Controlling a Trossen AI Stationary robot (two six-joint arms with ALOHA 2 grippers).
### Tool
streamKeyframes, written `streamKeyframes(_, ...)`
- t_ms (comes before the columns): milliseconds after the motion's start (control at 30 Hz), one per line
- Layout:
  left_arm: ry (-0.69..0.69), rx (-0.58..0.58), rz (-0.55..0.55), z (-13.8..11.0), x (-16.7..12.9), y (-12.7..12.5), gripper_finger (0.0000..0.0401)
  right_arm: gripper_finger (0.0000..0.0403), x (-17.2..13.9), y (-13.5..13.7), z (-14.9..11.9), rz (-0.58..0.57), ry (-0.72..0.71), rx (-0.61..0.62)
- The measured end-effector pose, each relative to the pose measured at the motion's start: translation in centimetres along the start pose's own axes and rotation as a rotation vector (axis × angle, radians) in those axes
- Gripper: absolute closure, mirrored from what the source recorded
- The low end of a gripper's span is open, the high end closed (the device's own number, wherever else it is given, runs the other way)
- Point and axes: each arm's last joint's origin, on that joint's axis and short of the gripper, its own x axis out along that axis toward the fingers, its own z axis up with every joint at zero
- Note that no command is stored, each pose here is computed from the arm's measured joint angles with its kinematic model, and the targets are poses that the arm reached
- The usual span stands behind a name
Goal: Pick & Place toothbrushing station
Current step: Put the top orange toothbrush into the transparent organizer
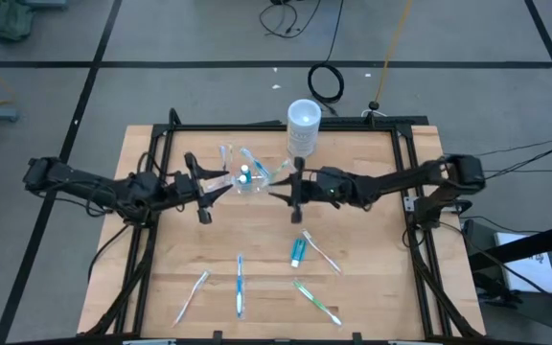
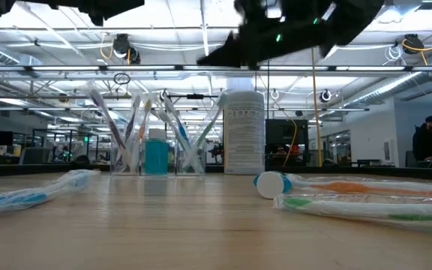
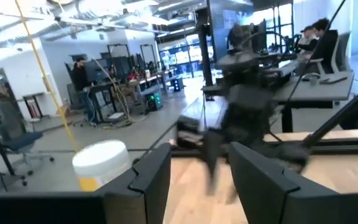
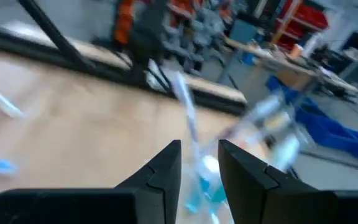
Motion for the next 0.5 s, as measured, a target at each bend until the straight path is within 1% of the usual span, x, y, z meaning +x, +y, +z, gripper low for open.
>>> streamKeyframes(33, 0.000, 0.014, 0.000, 0.3, 0.0, 0.0, 0.0231, 0.0303, -0.5, 0.3, 0.6, 0.013, 0.008, 0.018)
streamKeyframes(100, 0.006, 0.055, -0.002, 0.6, 0.1, 0.1, 0.0231, 0.0303, -1.6, 0.9, 1.1, 0.041, 0.074, 0.083)
streamKeyframes(267, -0.002, 0.117, 0.004, 1.7, 0.3, 0.3, 0.0231, 0.0303, -3.8, 1.9, 1.2, 0.086, 0.254, 0.360)
streamKeyframes(367, -0.002, 0.165, 0.005, 1.8, 0.3, 0.4, 0.0231, 0.0303, -4.7, 2.7, 0.4, 0.090, 0.405, 0.486)
streamKeyframes(500, -0.015, 0.228, 0.010, 2.0, 0.3, 0.4, 0.0231, 0.0303, -5.2, 4.1, -1.4, 0.061, 0.609, 0.635)
